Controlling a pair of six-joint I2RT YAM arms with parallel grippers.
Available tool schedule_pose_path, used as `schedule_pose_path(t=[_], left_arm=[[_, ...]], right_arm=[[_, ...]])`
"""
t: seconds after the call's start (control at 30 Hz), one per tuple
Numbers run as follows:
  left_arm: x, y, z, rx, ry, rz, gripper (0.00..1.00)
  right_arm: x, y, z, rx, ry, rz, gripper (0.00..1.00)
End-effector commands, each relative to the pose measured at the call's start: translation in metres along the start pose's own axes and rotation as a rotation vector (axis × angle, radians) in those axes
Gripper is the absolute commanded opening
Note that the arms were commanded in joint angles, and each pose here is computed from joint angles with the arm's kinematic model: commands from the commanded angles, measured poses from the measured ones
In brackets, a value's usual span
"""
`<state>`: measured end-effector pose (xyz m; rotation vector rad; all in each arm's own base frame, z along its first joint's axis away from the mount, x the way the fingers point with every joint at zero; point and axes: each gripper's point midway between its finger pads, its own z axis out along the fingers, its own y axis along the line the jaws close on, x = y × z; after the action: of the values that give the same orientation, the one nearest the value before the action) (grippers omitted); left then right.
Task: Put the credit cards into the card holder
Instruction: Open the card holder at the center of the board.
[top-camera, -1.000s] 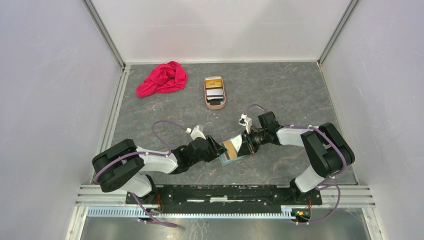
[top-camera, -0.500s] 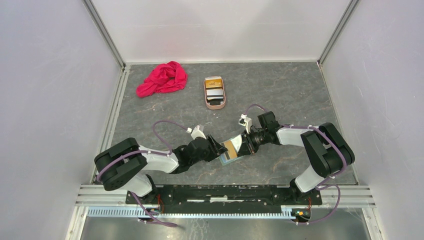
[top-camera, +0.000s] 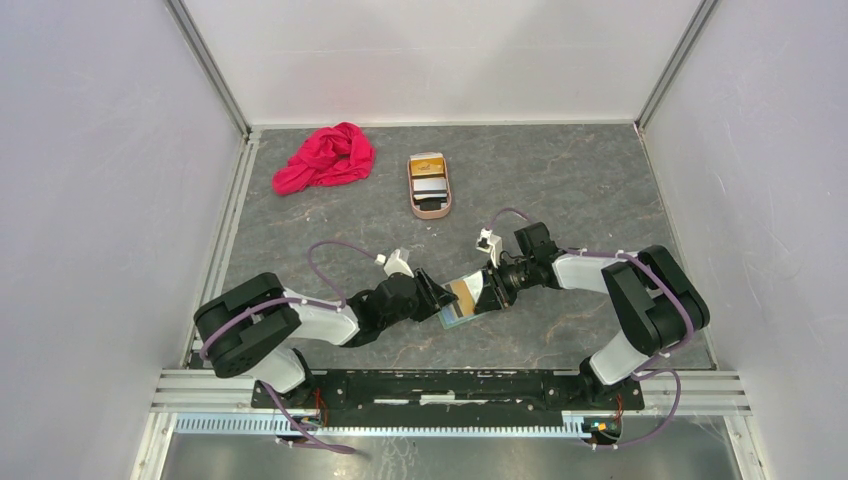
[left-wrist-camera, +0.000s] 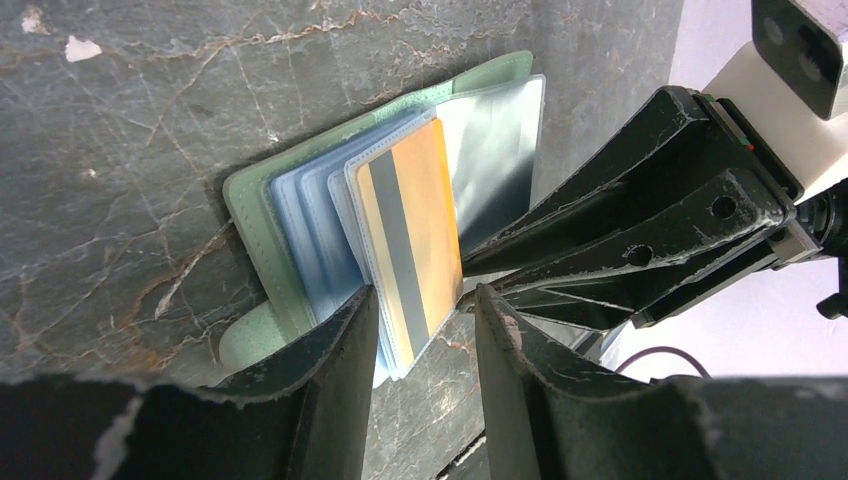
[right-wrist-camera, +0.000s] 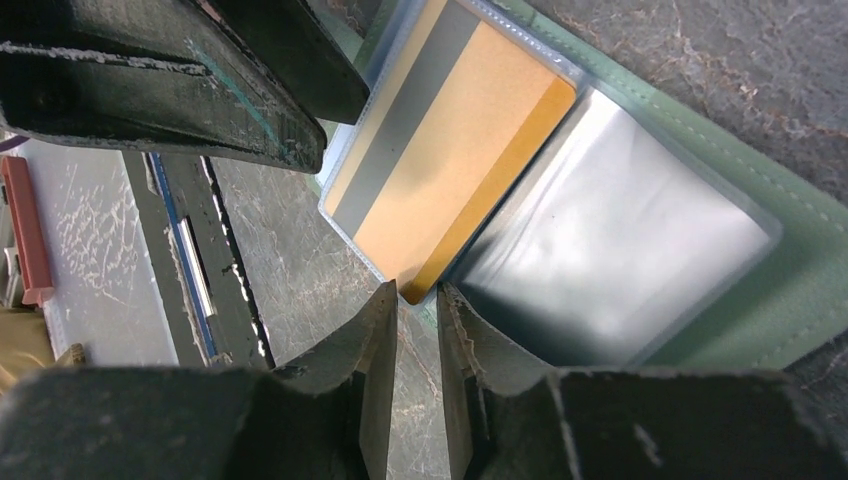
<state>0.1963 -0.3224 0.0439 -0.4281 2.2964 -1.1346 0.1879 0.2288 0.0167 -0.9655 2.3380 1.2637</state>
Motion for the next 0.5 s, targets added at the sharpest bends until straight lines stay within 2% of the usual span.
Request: schedule_pose_path(t=[0.0,0.2,0.47], left_arm=[[-0.005,-0.023,-0.001,0.100,-0.014,-0.063,0.46],[-0.008,-0.025,-0.002,0.113,-0.017,-0.072,0.46],[-0.008,-0.032,0.000,0.140,-0.012,-0.070,0.46]], right_arm=[[0.001,-0.015,-0.004,0.093,0.022,-0.056,0.29],[-0.007,-0.016,-0.011,0.102,0.006,-0.097,0.32],[-0.019,-0.013,-0.020,0.097,-0.023,-0.160,0.51]])
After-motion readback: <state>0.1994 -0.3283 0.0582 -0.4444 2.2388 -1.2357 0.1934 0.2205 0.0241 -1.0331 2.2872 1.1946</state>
